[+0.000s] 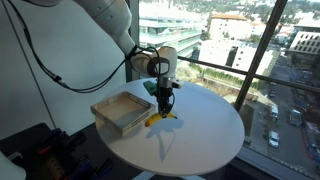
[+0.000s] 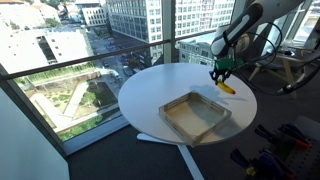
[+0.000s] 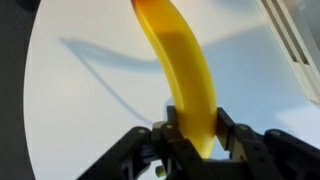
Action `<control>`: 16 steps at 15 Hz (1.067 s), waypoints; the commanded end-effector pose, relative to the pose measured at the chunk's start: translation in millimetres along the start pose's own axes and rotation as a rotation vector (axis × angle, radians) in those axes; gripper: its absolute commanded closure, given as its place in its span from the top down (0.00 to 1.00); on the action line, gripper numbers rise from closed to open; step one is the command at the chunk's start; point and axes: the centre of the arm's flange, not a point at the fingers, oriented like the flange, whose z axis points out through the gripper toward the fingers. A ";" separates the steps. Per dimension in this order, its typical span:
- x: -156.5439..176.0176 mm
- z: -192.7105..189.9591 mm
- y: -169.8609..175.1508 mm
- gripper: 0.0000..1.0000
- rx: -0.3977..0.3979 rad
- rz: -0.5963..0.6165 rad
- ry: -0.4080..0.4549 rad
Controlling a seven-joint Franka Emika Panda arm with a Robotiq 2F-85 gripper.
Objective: Move the banana from the tray to the table
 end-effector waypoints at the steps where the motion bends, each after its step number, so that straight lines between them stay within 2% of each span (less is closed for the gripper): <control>1: 18.6 5.3 5.0 0.16 0.018 0.012 0.005; 16: 20.3 35.1 9.0 0.16 -0.008 0.022 -0.030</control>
